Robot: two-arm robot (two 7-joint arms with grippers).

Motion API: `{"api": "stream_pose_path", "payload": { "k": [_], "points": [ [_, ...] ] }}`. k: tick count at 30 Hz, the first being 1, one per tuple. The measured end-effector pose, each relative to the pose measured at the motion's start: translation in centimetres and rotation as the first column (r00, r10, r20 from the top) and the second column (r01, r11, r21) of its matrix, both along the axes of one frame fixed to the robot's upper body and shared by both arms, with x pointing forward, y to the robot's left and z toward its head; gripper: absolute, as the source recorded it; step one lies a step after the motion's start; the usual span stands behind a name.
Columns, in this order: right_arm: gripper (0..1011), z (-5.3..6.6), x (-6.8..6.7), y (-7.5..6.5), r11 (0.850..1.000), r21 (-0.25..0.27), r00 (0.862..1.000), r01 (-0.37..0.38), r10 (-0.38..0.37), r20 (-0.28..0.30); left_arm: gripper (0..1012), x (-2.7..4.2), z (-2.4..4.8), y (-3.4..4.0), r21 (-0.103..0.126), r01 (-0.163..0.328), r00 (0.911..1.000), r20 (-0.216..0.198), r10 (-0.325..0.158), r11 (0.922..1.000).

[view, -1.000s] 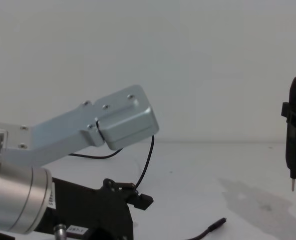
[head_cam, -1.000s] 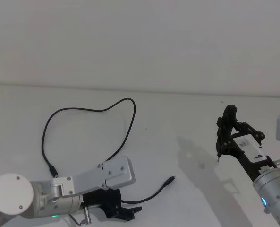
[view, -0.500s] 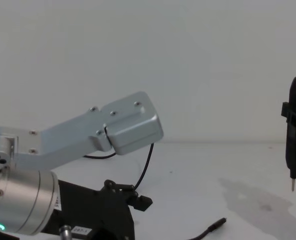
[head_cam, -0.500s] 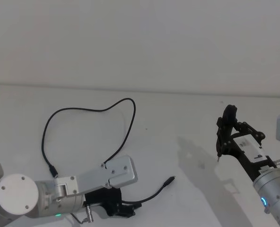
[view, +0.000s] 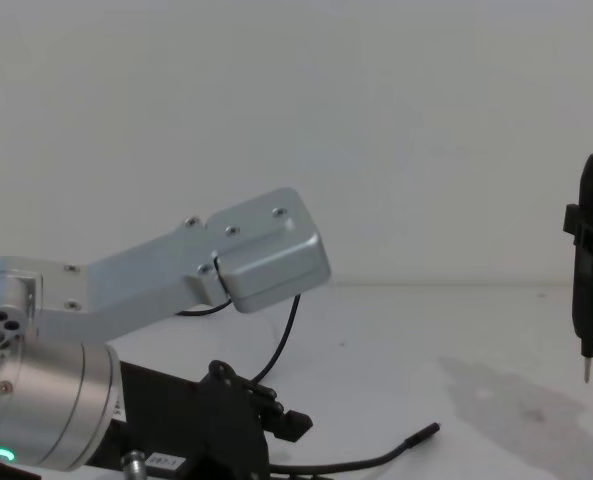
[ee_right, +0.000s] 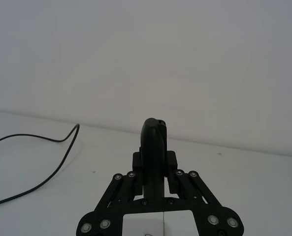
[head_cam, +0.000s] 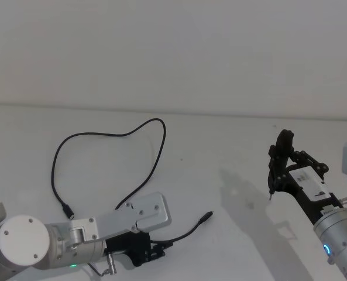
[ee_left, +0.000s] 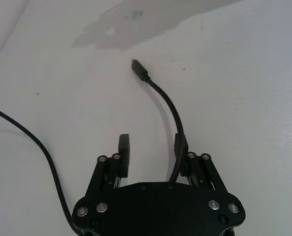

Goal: Pick up the data cable with the one hand.

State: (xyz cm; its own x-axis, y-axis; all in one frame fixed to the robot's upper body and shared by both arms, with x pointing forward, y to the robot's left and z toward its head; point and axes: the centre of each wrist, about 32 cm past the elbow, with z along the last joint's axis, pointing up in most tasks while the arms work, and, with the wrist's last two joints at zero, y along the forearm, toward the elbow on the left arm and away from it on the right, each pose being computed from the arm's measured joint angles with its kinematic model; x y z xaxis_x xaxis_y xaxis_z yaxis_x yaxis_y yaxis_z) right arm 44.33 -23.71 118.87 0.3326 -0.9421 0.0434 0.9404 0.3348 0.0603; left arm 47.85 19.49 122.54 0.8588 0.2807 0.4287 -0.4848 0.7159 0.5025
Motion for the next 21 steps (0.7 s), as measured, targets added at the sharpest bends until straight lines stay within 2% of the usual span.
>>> {"api": "stream_pose_path", "payload": {
  "k": [3,4,5,8,11,12,15,21],
  "points": [
    [268,0.0,0.0,0.0,1.0,0.0,1.0,0.0,0.0,0.0,473,0.01,-0.01,-0.02,0.001,-0.001,1.0,0.0,0.001,1.0],
    [268,0.0,0.0,0.0,1.0,0.0,1.0,0.0,0.0,0.0,412,0.01,-0.01,-0.03,0.001,-0.001,1.0,0.001,0.001,1.0],
    [268,0.0,0.0,0.0,1.0,0.0,1.0,0.0,0.0,0.0,412,0.01,-0.01,-0.03,0.001,-0.001,1.0,0.001,0.001,1.0],
    [268,0.0,0.0,0.0,1.0,0.0,1.0,0.0,0.0,0.0,294,0.01,-0.02,-0.04,0.001,-0.002,1.0,0.001,0.002,1.0],
    [268,0.0,0.0,0.0,1.0,0.0,1.0,0.0,0.0,0.0,235,0.02,-0.03,-0.04,0.002,-0.003,1.0,0.001,0.003,1.0],
    [268,0.0,0.0,0.0,1.0,0.0,1.0,0.0,0.0,0.0,178,0.02,-0.03,-0.04,0.002,-0.003,1.0,0.001,0.003,1.0],
    [268,0.0,0.0,0.0,1.0,0.0,1.0,0.0,0.0,0.0,88,0.02,-0.03,-0.04,0.002,-0.003,1.0,0.001,0.003,1.0],
    [268,0.0,-0.01,0.0,1.0,0.001,1.0,0.0,0.0,0.0,36,0.02,-0.04,-0.02,0.001,-0.005,1.0,0.002,0.005,1.0]
  ]
}}
